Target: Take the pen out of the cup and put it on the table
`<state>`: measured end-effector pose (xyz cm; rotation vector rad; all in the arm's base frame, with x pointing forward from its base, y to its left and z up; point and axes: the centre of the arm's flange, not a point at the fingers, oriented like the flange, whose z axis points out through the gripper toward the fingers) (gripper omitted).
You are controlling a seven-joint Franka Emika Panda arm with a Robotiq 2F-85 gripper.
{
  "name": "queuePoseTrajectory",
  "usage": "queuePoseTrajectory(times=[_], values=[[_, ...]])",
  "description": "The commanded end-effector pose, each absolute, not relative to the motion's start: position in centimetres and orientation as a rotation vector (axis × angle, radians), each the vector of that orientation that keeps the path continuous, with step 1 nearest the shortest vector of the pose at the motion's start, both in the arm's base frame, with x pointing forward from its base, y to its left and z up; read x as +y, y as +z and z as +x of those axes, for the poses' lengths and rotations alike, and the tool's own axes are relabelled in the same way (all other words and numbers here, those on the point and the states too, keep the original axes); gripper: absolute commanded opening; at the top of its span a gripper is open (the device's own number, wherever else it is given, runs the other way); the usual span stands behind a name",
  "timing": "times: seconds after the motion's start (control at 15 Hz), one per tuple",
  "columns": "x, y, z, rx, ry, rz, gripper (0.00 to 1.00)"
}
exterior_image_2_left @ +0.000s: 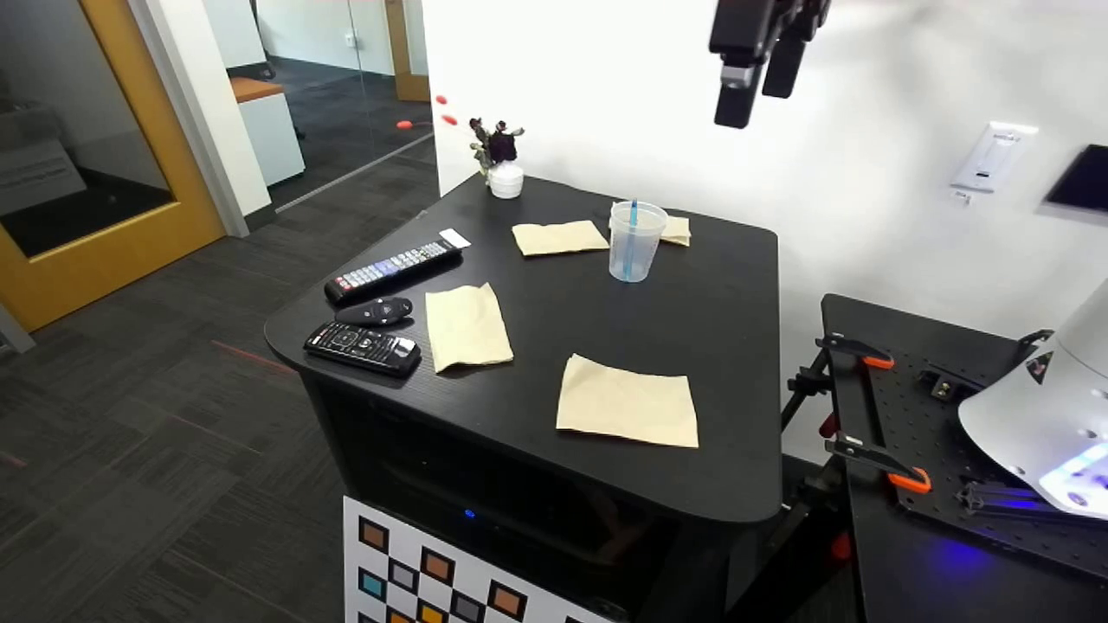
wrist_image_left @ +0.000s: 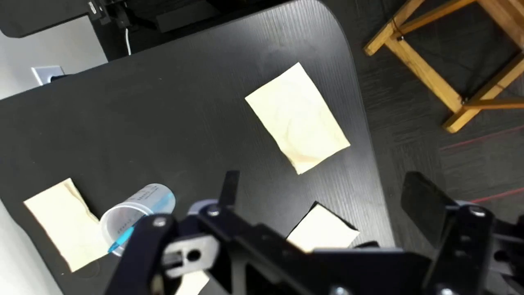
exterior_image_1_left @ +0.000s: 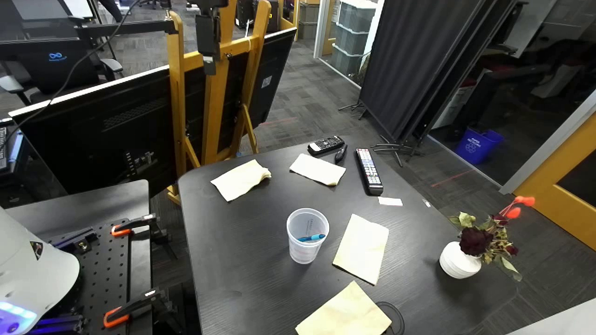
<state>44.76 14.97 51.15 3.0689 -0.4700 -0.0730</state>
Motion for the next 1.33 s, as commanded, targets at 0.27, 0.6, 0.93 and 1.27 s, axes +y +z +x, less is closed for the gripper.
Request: queuePoseTrajectory(times=[0.27, 0.6, 0.93, 1.27], values=[[7.4, 48.5, 49.9, -1.107, 0.042, 2.947, 1.0], [4.5, 46.2, 51.4, -1.304, 0.281, 2.793, 1.0], [2.8, 43.7, 52.0, -1.366, 0.422, 2.6, 1.0], [0.6, 41.0, 52.2, -1.436, 0.386, 2.488, 1.0]])
